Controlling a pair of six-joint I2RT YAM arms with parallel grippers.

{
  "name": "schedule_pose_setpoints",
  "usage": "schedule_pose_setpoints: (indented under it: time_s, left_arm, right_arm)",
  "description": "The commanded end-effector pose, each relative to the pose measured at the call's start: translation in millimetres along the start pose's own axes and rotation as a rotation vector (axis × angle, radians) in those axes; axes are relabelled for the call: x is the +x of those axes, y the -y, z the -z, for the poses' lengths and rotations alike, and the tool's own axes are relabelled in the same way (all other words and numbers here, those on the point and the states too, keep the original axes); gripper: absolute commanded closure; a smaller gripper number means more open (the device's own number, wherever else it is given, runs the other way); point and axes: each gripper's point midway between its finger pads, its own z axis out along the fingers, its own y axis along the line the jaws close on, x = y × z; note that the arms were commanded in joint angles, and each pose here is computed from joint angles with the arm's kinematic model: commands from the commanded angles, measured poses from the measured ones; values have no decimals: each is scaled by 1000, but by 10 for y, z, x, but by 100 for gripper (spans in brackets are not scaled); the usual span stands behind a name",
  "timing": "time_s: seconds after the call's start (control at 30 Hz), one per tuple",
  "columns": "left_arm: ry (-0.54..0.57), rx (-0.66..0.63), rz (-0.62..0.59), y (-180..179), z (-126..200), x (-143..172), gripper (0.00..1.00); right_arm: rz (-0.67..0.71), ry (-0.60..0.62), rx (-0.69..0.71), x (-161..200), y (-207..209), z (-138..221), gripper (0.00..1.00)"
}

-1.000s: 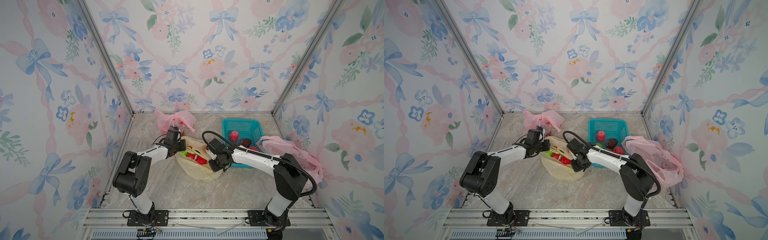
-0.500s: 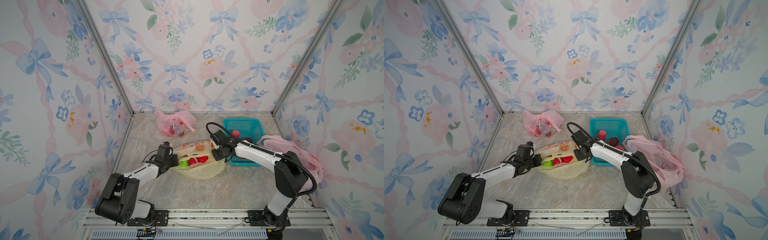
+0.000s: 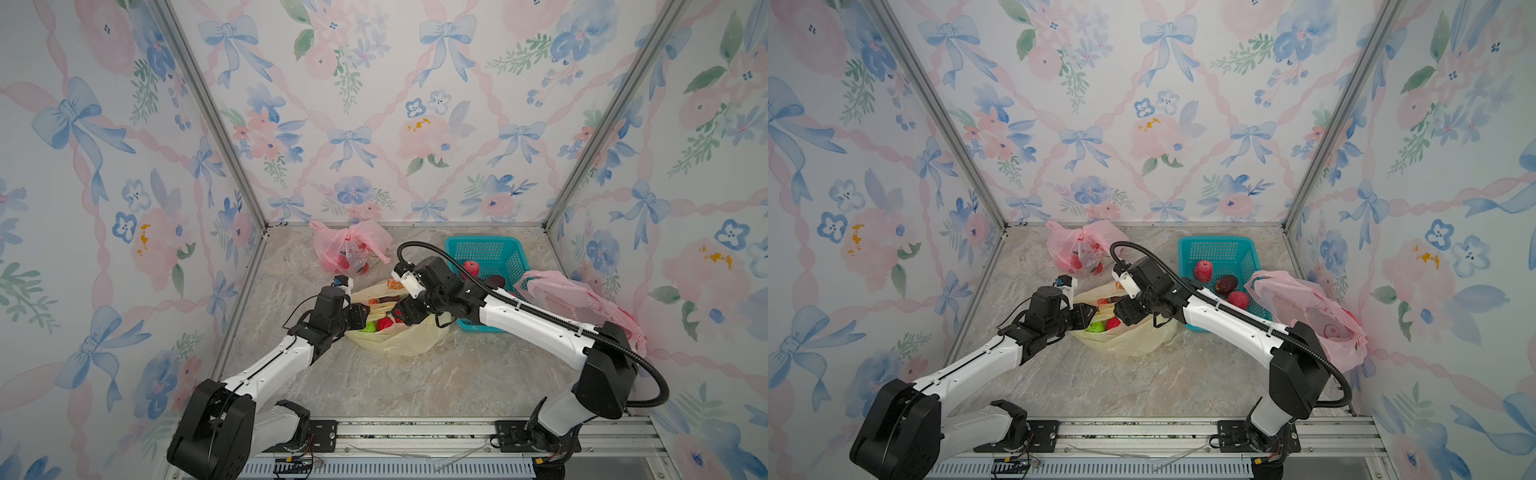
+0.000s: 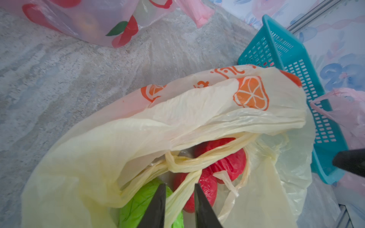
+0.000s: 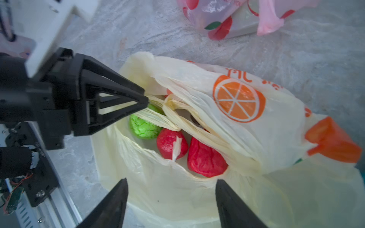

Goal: Untie the knot of a plastic bag & take out the apple
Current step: Untie the plastic bag at the center of the board.

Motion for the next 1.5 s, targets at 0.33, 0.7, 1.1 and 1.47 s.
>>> schedule_pose_setpoints:
  time_s: [0.33,0.7,1.1,1.47]
  left_arm:
    - [-213,-23,2,-118,-119,781,67]
    - [-237,-59,106,-282,-103,1063,67]
    - [-127,-173,194,-565,-28,1008,66]
    - [-91,-154,170,-509,2,896,66]
  right_arm:
    - [-153,-219,-60,668,-65,-631,39]
    - [-227,-481,44,1546,140,-761,42]
    - [-214,-348,-20,1185,154,-547,32]
    - [-93,-94,-126,329,-243,-436,37]
